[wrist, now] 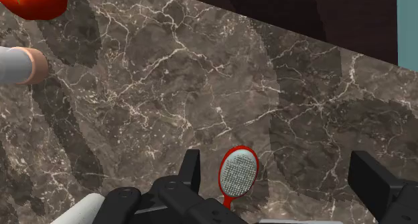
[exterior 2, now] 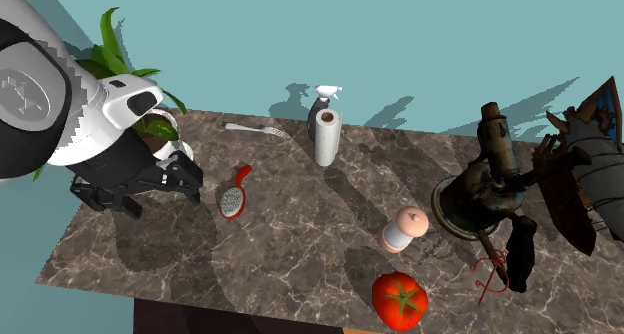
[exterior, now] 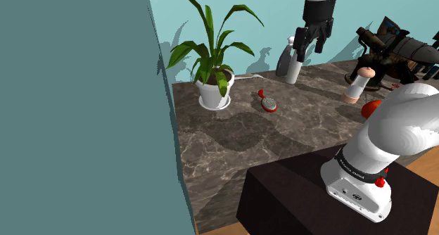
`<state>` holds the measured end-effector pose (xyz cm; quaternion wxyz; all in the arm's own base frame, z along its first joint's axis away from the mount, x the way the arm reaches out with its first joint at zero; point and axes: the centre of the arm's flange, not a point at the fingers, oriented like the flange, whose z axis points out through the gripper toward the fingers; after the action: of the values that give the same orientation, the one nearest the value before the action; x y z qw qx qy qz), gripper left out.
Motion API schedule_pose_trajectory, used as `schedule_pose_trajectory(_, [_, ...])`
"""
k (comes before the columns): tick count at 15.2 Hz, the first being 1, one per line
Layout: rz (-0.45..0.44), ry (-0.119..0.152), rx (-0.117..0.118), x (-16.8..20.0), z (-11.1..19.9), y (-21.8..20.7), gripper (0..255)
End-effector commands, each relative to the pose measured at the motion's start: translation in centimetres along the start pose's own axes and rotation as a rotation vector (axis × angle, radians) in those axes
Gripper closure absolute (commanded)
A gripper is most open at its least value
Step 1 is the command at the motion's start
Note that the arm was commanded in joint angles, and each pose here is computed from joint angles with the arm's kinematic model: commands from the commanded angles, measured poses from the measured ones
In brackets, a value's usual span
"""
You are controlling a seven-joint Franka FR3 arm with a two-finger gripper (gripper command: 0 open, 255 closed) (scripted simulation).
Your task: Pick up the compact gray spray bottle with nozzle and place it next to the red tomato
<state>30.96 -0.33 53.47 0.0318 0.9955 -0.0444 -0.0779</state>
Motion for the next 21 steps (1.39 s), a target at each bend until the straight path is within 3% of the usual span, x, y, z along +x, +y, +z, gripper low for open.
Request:
schedule_pose_trajectory(1, [0.0, 0.0, 0.0, 0.0, 0.0, 0.0, 0])
schedule_pose_trajectory(11, [-0.285, 0.045, -0.027, 4.6, 2.3, 11.5, 0])
schedule_pose_trajectory(21, [-0.571, 0.09, -0.054, 12.4, 4.1, 21.2, 0])
